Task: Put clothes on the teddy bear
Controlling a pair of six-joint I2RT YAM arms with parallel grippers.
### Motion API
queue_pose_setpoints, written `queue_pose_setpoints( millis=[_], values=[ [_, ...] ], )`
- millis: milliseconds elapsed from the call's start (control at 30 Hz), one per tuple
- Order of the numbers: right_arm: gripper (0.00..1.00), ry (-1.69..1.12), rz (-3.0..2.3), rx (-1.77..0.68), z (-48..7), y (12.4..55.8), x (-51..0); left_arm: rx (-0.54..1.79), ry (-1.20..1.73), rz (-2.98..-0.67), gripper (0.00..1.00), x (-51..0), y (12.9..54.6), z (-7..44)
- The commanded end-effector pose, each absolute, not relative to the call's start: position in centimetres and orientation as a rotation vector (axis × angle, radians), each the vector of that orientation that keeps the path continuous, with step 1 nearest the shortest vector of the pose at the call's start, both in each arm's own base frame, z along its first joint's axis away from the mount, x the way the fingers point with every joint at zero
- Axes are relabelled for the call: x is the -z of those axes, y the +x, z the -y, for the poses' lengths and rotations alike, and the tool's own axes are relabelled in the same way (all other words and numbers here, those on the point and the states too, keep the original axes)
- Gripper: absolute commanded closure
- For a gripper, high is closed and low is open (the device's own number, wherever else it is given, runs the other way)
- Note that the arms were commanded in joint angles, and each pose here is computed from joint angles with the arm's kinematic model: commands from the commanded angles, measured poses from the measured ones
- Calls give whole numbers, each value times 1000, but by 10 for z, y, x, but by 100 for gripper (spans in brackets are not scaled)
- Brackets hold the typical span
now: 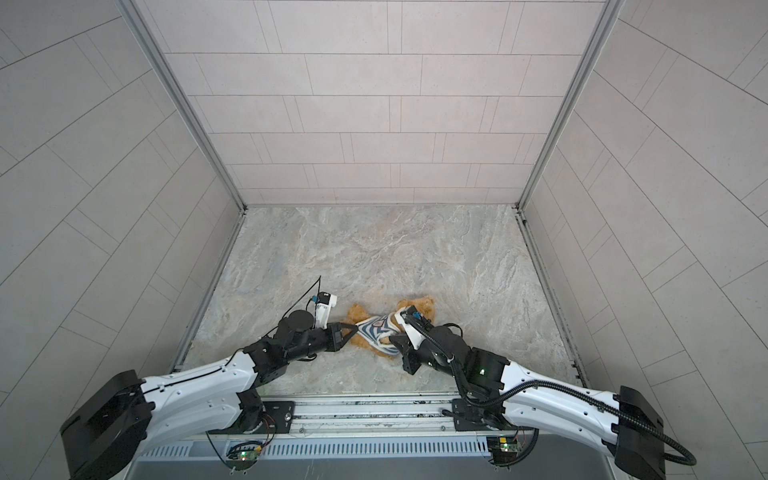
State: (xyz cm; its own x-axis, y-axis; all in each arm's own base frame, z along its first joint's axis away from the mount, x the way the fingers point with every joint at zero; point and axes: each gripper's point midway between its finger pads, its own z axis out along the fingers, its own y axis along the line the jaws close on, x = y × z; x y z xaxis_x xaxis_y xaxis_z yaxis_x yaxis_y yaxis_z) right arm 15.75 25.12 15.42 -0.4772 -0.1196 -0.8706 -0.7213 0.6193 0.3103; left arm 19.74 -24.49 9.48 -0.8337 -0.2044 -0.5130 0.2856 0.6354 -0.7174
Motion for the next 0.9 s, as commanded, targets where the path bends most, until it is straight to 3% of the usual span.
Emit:
queue_pose_setpoints(
  millis=[0, 267, 433, 600, 733, 867],
  values=[
    [100, -635, -1827, -995, -263, 154, -192, 949, 50, -2387, 100, -66, 200, 220],
    [100, -636, -1802, -1072, -289, 156, -195, 1070, 246, -2303, 100, -104, 185, 260],
    [100, -629, -1778, -1110, -297, 156, -199, 1038, 219, -2324, 100, -100, 188, 258],
    [99, -618, -1916, -915, -278, 166, -173, 1076, 206, -2324, 100, -98, 188, 258],
    [80, -621, -1999, -783, -263, 169, -158, 1104, 200, -2318, 100, -99, 187, 261],
    [70, -684, -1966, -706, -261, 163, -168, 1132, 189, -2316, 100, -99, 187, 264]
  ],
)
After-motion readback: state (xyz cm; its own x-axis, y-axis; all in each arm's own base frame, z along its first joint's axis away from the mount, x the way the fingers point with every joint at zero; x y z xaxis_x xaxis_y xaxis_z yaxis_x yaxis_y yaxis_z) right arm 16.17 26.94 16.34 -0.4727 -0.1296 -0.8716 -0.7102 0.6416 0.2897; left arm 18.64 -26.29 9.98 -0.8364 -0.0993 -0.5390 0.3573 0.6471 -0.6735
